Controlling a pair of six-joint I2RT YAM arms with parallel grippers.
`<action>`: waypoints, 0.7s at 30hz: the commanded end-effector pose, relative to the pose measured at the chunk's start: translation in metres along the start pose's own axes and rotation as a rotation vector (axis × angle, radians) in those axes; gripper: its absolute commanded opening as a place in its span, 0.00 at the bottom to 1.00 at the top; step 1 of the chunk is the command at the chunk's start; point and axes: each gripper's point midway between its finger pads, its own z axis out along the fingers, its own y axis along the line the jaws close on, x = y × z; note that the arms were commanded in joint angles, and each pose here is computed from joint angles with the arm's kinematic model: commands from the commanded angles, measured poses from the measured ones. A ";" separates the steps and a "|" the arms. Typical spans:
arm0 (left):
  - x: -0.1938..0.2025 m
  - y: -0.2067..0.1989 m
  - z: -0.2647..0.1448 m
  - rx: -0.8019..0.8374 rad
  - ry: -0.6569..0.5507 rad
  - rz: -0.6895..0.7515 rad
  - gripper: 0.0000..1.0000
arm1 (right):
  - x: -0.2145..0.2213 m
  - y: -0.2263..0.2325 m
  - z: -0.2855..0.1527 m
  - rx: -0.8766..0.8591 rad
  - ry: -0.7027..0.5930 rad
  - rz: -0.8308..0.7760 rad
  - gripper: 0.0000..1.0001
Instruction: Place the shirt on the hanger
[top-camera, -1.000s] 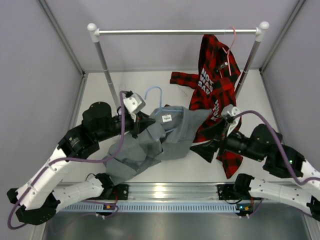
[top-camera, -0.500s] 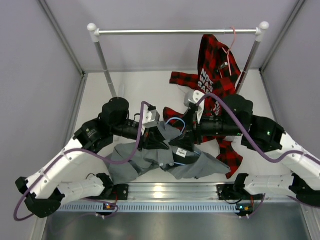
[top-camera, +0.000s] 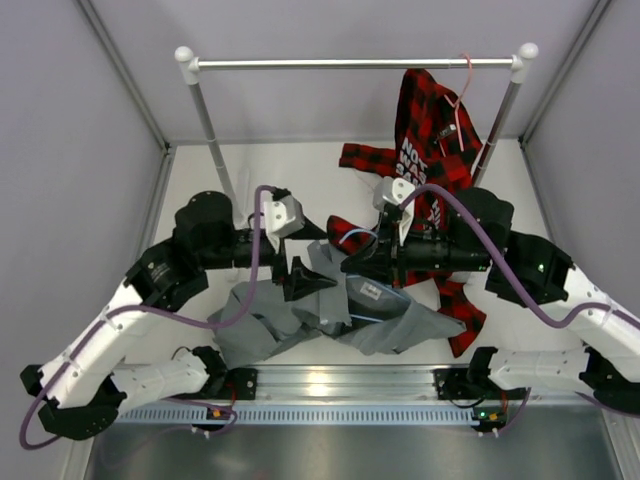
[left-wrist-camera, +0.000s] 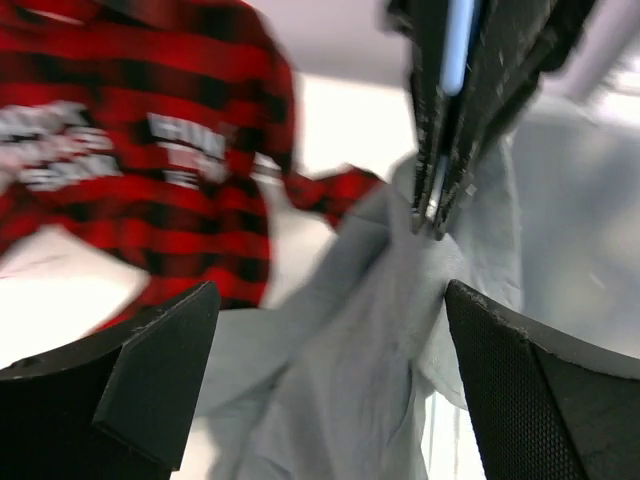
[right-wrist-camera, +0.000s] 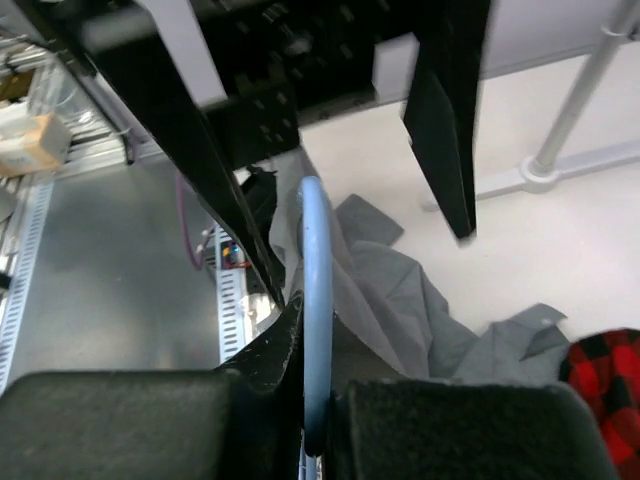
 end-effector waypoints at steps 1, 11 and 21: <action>-0.077 0.028 -0.051 -0.326 -0.255 0.079 0.98 | -0.051 -0.010 -0.020 0.117 -0.168 -0.012 0.00; 0.039 0.084 -0.155 -1.006 -0.434 -0.393 0.85 | -0.074 -0.068 -0.057 0.514 -0.242 0.072 0.00; 0.109 0.094 -0.120 -0.995 -0.331 -0.464 0.87 | -0.081 -0.065 -0.049 0.482 -0.210 0.024 0.00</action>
